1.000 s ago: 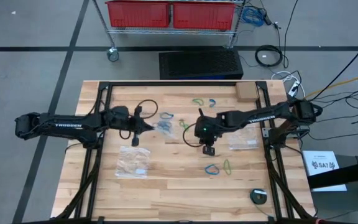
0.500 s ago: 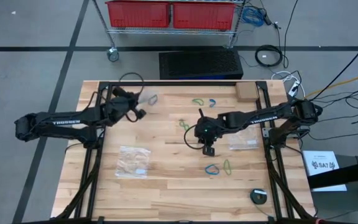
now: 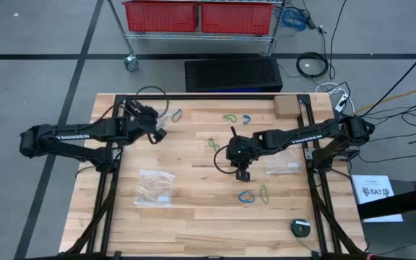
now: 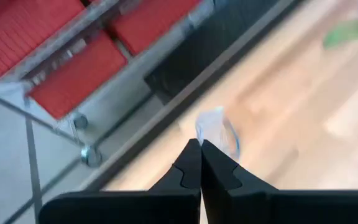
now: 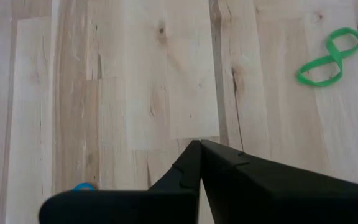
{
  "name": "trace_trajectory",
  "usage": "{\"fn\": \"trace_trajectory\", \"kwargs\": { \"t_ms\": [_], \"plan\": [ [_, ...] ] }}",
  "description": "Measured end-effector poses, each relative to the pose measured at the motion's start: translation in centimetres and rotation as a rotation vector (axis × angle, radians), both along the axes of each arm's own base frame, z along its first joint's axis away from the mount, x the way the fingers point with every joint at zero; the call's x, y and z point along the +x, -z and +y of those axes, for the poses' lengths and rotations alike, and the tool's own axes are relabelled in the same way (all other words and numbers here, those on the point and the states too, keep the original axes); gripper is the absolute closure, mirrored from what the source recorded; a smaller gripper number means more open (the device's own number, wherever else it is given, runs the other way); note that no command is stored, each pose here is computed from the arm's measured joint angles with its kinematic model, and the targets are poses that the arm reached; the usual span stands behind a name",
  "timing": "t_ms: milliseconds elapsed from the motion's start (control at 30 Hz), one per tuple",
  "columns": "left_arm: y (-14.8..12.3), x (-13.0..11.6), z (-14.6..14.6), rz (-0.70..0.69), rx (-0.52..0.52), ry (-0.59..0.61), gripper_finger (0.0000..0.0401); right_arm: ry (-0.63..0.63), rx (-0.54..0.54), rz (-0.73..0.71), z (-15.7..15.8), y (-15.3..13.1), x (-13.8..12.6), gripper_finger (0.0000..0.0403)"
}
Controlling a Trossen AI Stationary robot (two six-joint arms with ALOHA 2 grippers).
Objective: Sort rubber bands
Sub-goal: Put the blue rubber band into the top left transparent zip bag
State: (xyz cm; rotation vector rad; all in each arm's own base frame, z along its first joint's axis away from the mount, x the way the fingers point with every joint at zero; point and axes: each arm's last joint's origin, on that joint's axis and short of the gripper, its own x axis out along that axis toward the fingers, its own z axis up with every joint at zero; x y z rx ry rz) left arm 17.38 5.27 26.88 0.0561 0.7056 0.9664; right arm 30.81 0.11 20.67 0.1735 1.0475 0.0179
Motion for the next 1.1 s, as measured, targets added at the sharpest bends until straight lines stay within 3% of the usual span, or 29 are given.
{"fn": "trace_trajectory", "kwargs": {
  "t_ms": [267, 500, 767, 1000, 1100],
  "plan": [
    [0.8, 0.8, -1.4, 0.227, -0.152, -0.11, 0.0401, -0.005, -0.001, -0.001, 0.0, 0.0, 0.0, 0.0403],
    [4.7, 4.8, -1.3, 0.408, -0.255, -0.117, 0.0401, -0.022, -0.008, -0.003, 0.0, 0.0, 0.0, 0.0403],
    [9.2, 9.5, -1.3, 0.45, -0.369, 0.095, 0.0394, -0.029, -0.01, 0.004, 0.1, 0.0, -0.1, 0.0403],
    [11.1, 12.3, -2.1, 0.452, -0.435, 0.469, 0.0339, -0.029, -0.008, 0.025, 0.1, 0.1, -0.2, 0.0403],
    [11.4, 12.8, -2.4, 0.444, -0.461, 0.576, 0.0311, -0.031, -0.009, 0.032, 0.1, 0.2, -0.3, 0.0403]
  ]
}}
